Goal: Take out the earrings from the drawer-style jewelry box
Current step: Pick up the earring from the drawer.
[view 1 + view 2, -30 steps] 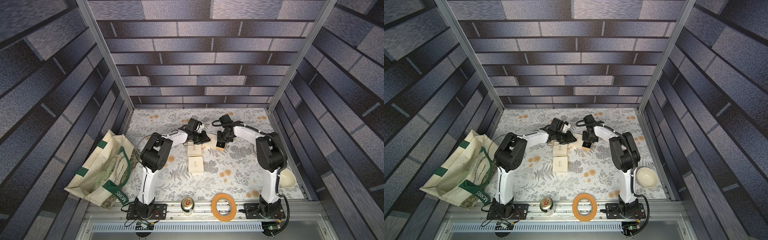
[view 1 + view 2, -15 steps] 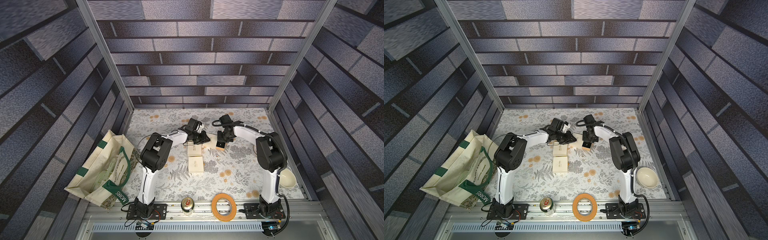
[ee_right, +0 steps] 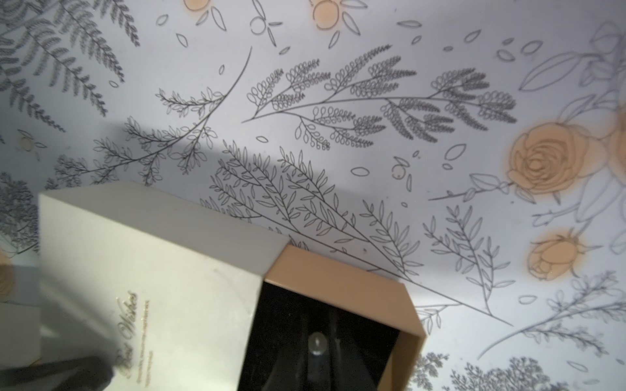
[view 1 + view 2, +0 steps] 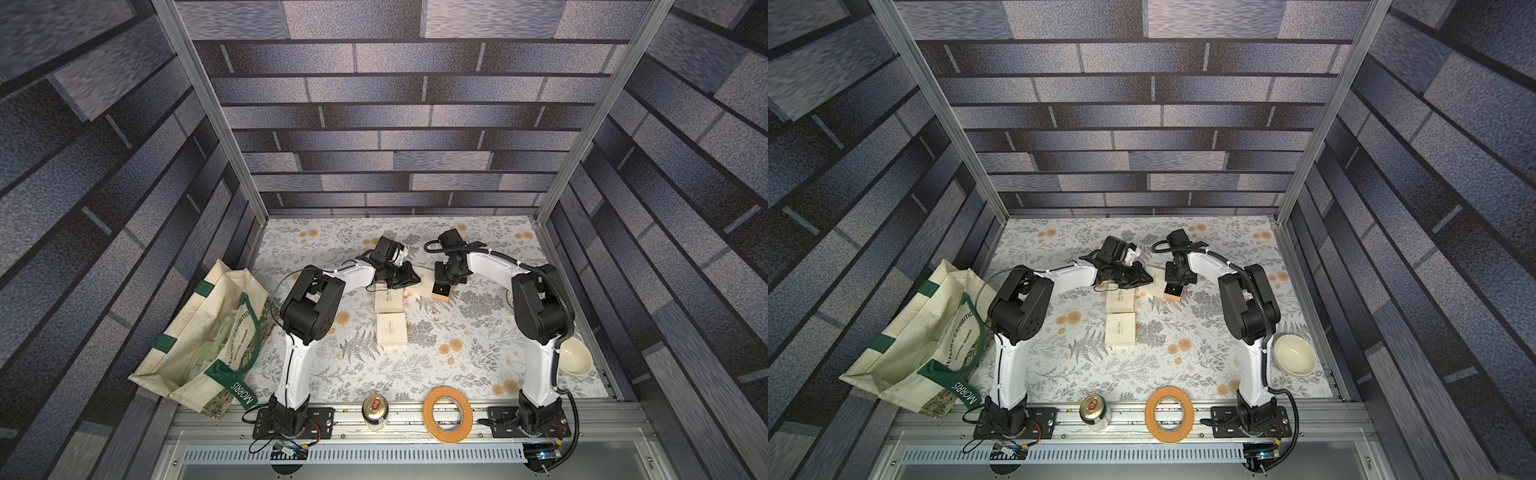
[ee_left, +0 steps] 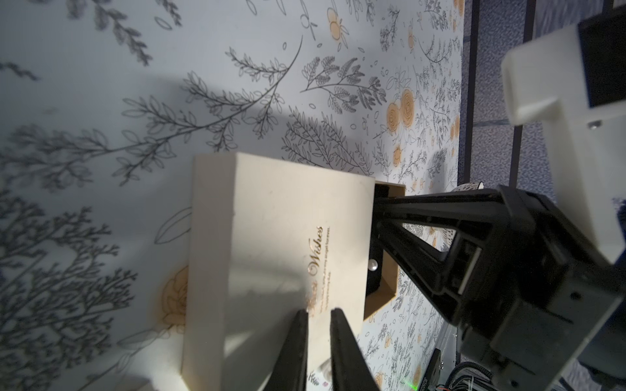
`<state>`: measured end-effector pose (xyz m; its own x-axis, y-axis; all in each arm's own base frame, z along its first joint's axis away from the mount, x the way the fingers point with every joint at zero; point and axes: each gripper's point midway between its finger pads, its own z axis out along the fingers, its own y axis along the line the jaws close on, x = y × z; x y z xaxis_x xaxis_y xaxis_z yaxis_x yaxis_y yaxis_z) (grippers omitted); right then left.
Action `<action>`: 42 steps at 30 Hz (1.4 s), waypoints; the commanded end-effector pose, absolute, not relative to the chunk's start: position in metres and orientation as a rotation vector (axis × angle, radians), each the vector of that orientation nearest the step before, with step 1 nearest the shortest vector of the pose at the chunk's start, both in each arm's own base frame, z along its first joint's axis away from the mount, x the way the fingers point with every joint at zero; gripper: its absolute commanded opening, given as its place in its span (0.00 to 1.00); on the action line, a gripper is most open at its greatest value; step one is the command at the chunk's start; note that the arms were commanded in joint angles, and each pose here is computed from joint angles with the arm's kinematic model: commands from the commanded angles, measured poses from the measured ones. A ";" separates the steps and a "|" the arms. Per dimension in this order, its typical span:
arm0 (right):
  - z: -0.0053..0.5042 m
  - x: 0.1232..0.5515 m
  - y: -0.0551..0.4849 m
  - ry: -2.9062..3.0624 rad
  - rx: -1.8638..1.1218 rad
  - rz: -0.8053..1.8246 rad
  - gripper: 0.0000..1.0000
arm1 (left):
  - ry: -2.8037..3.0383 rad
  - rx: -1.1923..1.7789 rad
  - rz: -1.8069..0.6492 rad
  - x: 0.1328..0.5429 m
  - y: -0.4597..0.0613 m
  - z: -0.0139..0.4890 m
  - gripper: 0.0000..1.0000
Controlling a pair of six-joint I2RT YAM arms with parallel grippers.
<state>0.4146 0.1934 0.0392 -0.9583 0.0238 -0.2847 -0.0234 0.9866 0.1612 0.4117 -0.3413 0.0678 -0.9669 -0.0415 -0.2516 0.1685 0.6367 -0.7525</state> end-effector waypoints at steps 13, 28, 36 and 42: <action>0.057 0.414 0.196 2.800 -0.026 0.248 0.13 | 2.786 -0.036 -1.060 0.397 -0.311 0.026 0.17; 0.068 0.412 0.192 2.772 -0.030 0.235 0.13 | 2.787 -0.036 -1.055 0.396 -0.311 0.025 0.17; 0.077 0.413 0.189 2.747 -0.031 0.227 0.12 | 2.787 -0.039 -1.054 0.396 -0.311 0.025 0.17; 0.094 0.411 0.186 2.703 -0.036 0.223 0.13 | 2.788 -0.040 -1.054 0.396 -0.311 0.025 0.17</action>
